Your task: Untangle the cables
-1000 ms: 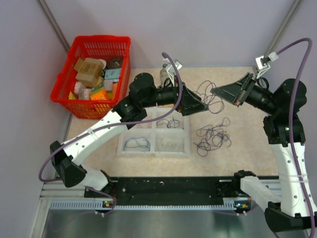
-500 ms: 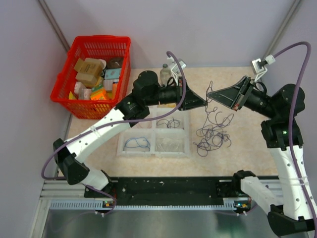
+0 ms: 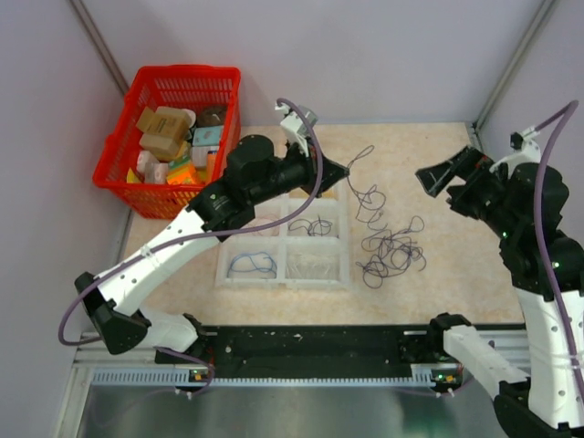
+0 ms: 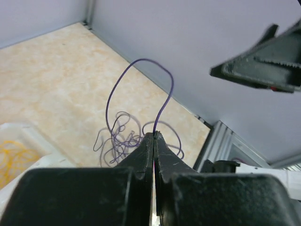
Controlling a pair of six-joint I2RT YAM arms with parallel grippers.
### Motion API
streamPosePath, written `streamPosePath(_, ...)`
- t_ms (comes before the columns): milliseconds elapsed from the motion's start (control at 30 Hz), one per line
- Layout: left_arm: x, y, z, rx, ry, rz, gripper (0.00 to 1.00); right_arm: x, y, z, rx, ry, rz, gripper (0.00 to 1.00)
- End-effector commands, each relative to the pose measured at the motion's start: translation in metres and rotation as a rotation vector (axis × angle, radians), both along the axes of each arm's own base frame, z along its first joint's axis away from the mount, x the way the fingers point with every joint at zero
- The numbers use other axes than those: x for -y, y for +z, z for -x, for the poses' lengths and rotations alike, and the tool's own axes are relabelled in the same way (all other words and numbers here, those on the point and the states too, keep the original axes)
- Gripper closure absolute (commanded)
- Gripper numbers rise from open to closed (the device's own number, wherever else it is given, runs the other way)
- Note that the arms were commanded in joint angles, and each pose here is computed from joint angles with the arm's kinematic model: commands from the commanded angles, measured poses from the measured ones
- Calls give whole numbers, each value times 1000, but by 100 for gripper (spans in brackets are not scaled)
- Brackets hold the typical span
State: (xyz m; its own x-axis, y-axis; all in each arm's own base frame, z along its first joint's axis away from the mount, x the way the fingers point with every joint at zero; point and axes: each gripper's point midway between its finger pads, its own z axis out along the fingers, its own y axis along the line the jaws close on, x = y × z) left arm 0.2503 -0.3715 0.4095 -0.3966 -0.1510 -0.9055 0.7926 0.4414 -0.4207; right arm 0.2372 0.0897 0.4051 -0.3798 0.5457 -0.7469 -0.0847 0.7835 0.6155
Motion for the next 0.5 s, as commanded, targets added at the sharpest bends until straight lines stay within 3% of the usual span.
streamPosePath(0,-32,-4,-24,51,174,-30,100,50,-64,20,-169,-194,215,1)
streamPosePath(200,-57,5,-31,110,252,-43,100,49,-113,25,-258,-141,283,1)
streamPosePath(467,-92,73,-35,273,379,-42,100,23,-161,24,-338,-23,211,1)
